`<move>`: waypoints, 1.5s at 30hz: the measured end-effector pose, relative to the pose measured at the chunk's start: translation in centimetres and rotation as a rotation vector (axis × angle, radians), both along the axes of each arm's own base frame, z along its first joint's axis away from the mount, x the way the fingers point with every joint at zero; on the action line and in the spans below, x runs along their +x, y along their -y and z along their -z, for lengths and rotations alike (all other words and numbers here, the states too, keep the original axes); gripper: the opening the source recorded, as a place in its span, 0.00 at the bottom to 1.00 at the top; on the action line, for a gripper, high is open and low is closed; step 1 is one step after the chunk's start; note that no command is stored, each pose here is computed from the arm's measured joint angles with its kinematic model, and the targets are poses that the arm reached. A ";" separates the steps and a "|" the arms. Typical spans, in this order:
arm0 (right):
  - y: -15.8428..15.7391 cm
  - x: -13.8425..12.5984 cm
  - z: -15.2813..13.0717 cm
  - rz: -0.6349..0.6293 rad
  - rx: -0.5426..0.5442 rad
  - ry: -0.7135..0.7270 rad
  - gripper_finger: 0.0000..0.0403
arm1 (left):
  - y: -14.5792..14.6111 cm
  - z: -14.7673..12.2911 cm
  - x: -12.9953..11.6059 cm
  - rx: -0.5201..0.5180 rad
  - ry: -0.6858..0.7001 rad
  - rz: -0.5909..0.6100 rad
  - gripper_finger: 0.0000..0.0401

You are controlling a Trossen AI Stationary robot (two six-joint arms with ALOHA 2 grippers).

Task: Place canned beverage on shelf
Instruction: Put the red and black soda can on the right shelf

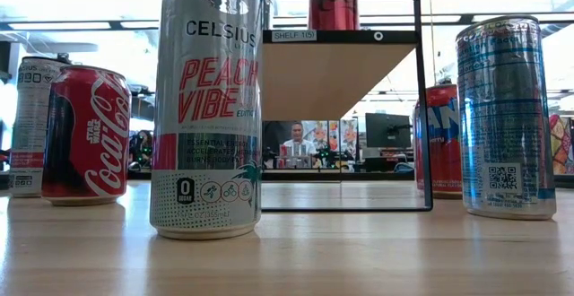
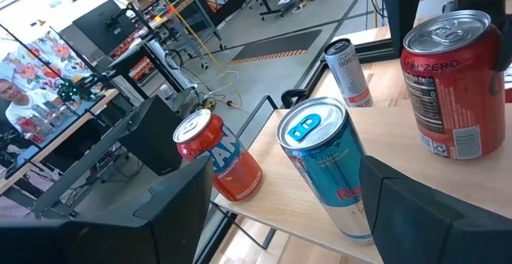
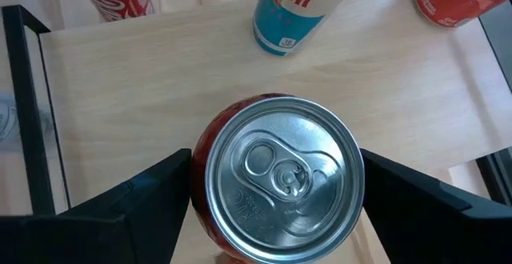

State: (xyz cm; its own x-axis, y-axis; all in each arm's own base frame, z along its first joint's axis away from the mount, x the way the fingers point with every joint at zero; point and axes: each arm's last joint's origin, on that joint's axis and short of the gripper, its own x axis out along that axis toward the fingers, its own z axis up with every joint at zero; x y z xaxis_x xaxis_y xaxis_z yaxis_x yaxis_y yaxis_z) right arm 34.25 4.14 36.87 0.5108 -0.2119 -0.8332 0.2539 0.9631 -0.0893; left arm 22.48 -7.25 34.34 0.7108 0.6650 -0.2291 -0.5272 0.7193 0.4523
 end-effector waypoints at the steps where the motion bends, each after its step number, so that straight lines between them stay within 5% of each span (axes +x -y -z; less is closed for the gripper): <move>1: 0.0 0.0 -0.1 -0.001 0.002 0.001 0.81 | 0.0 0.0 0.0 0.000 0.000 0.000 0.70; 15: 0.1 -0.5 -0.9 -0.001 0.001 0.041 0.85 | 0.0 0.0 0.0 0.000 -0.002 0.000 0.70; 36: 0.7 -4.9 -7.1 -0.136 -0.074 0.323 0.81 | 0.1 -0.1 0.0 -0.059 0.059 -0.011 0.70; 45: 1.1 -7.7 -5.2 -0.213 -0.130 0.334 0.81 | 0.5 -0.1 -0.1 -0.078 0.080 0.001 0.70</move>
